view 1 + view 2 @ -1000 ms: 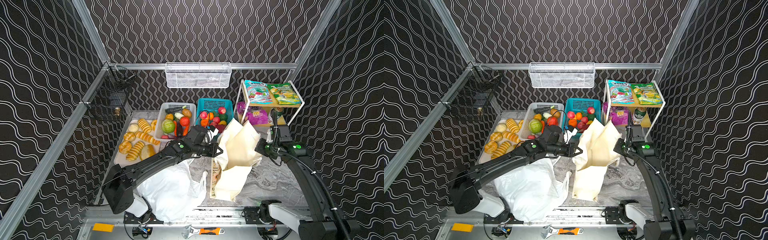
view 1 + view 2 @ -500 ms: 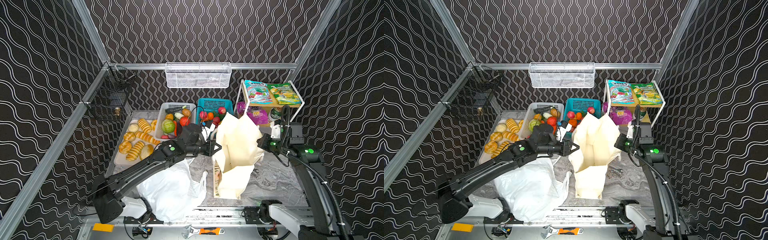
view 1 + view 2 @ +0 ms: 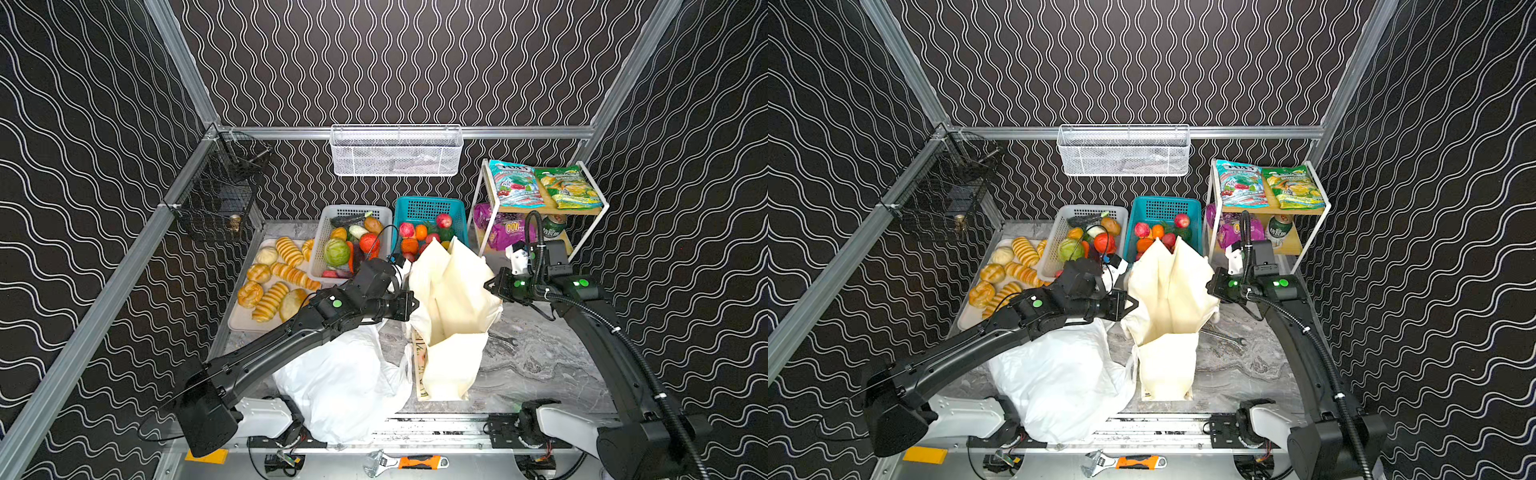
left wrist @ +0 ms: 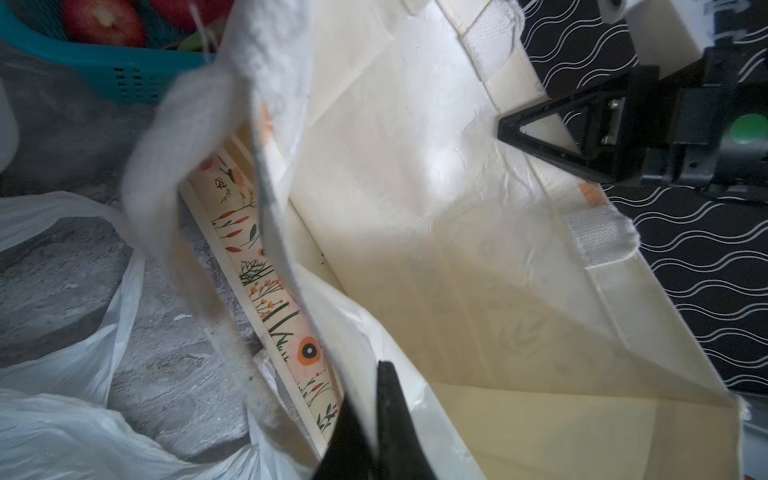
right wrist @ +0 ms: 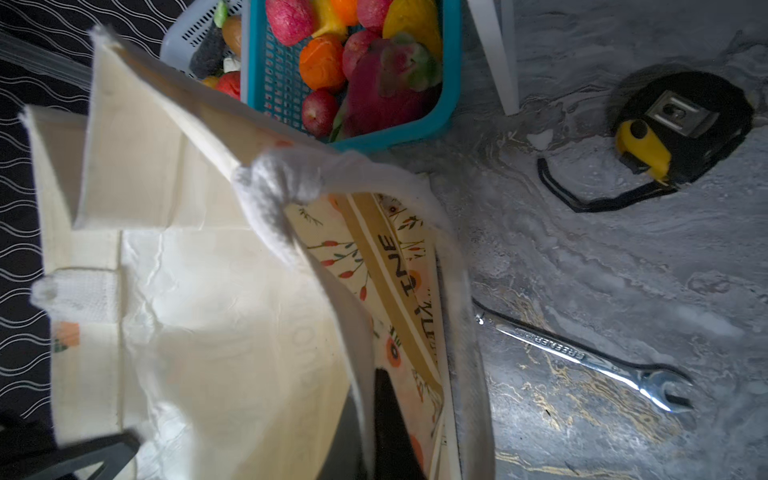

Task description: Place the mixed food into the grocery bags and tie them

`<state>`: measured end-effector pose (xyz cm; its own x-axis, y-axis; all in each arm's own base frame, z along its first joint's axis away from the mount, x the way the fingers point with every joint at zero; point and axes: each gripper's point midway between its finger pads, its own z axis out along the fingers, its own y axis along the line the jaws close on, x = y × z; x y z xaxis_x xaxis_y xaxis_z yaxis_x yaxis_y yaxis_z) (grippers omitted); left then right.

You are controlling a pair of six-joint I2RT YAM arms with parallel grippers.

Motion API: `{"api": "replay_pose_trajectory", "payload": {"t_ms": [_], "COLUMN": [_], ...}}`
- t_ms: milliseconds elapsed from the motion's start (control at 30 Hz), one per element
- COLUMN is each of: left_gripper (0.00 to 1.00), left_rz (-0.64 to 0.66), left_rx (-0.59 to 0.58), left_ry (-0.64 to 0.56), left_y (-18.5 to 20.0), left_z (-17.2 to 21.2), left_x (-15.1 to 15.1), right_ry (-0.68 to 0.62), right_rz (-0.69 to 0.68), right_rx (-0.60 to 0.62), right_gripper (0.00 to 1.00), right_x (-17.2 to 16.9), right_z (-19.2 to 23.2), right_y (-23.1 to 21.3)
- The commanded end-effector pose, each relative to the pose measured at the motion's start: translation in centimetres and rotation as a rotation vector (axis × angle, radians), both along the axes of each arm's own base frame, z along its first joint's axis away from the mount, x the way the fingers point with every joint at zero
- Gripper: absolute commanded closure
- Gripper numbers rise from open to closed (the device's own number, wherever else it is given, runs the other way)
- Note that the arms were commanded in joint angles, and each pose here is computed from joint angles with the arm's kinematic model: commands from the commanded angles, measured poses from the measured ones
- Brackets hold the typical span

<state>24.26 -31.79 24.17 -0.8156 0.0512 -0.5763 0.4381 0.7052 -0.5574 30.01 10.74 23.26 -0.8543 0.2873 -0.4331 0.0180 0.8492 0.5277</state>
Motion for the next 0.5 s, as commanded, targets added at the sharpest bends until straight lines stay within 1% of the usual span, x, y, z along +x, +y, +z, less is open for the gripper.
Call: {"api": "replay_pose_trajectory", "payload": {"t_ms": [0,33,67,100,133,200,300,367,433,467], "left_gripper": [0.69,0.6,0.53,0.48,0.46,0.45,0.47,0.47,0.46,0.46], "left_rz": [0.02,0.019,0.019,0.018,0.017,0.013,0.001,0.005,0.009,0.013], "left_rx": [0.004,0.001,0.003,0.003,-0.003,-0.018,-0.037,-0.03,-0.022,-0.019], "left_ry": [-0.009,-0.018,-0.023,-0.033,-0.046,-0.065,-0.075,-0.069,-0.062,-0.064], "left_y": [0.2,0.2,0.2,0.3,0.2,0.1,-0.1,0.0,0.2,0.3], "left_z": [0.1,0.5,0.7,1.1,1.6,2.5,3.1,2.9,2.7,2.7], "left_x": [0.7,0.8,1.0,1.1,1.3,1.7,2.2,2.5,2.6,2.7], "right_ry": [-0.026,-0.039,-0.05,-0.066,-0.089,-0.135,-0.218,-0.291,-0.362,-0.39], "right_rz": [0.033,0.057,0.071,0.081,0.094,0.085,0.013,-0.075,-0.234,-0.306], "right_rx": [0.023,0.043,0.055,0.067,0.081,0.075,0.017,-0.053,-0.167,-0.22], "right_gripper": [0.78,0.67,0.59,0.52,0.47,0.38,0.28,0.23,0.09,0.05], "right_x": [0.3,0.2,0.1,0.1,0.0,0.2,0.6,0.9,0.9,0.8], "right_z": [0.8,1.4,1.9,2.5,3.4,5.0,8.0,10.2,12.1,12.6], "right_y": [0.7,1.2,1.4,1.6,1.9,1.7,0.1,-1.8,-5.3,-6.9]}}
